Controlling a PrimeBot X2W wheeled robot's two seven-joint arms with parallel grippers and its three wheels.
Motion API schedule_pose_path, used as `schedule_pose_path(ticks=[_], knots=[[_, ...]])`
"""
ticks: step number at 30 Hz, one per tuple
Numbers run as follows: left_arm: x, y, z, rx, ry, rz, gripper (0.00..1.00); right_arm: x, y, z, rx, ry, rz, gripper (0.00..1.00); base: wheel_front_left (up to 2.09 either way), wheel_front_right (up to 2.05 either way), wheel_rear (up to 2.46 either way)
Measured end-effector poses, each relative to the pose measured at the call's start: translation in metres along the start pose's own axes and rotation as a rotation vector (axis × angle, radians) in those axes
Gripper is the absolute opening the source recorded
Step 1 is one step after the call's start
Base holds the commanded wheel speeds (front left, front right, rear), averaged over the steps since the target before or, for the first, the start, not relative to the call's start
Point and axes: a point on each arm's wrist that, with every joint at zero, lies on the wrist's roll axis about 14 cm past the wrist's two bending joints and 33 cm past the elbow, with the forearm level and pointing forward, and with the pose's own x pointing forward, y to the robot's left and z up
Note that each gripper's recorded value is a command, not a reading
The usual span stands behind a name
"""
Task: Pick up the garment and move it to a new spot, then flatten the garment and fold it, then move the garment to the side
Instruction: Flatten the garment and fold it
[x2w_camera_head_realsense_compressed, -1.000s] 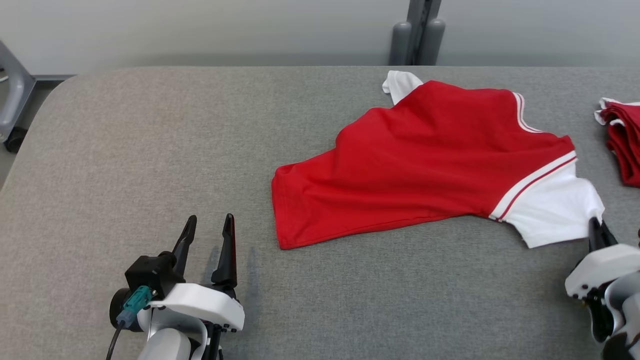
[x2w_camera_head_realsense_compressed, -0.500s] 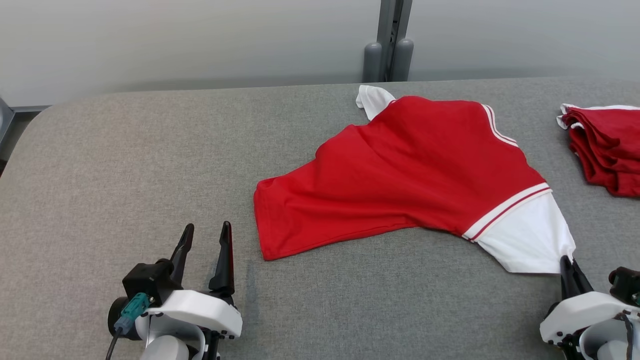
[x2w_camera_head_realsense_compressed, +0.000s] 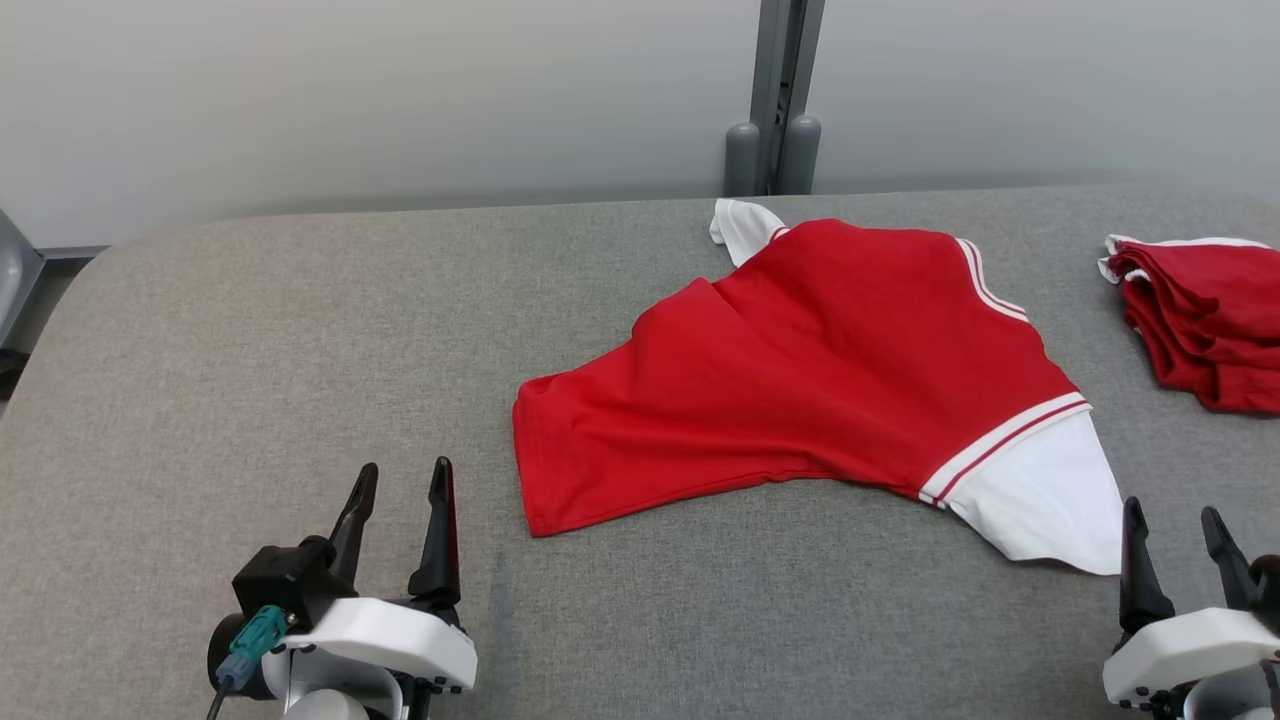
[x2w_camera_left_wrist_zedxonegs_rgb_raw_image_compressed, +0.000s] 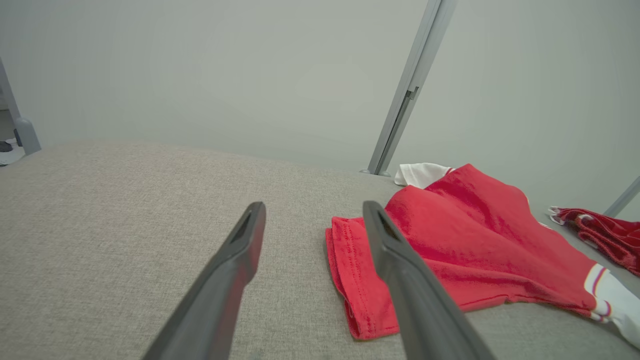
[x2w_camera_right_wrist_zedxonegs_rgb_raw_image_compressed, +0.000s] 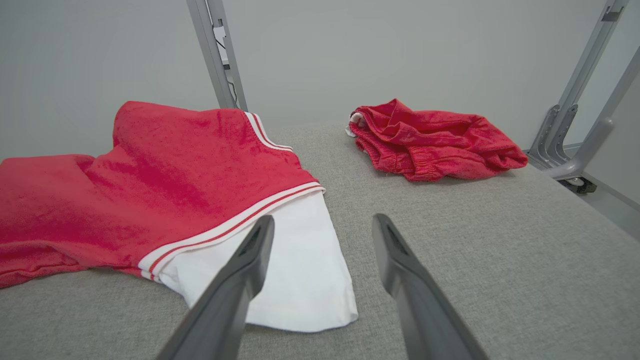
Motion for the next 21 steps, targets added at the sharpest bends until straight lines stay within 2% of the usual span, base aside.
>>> schedule_pose_path(ticks=[5, 10, 17, 21], knots=[[-0.002, -0.007, 0.012, -0.001, -0.035, -0.022, 1.00, -0.003, 0.013, 0.037, -0.038, -0.123, 0.039, 1.00, 0.00, 0.00, 0.00], [-0.010, -0.009, 0.016, 0.002, -0.049, -0.028, 1.00, -0.011, 0.034, 0.058, -0.063, -0.192, 0.102, 1.00, 0.00, 0.00, 0.00], [-0.021, -0.005, 0.019, 0.010, -0.063, -0.016, 1.00, -0.020, 0.064, 0.069, -0.037, -0.230, 0.194, 1.00, 0.00, 0.00, 0.00], [-0.028, -0.001, 0.019, 0.012, -0.066, -0.004, 1.00, -0.024, 0.069, 0.068, -0.019, -0.231, 0.210, 1.00, 0.00, 0.00, 0.00]])
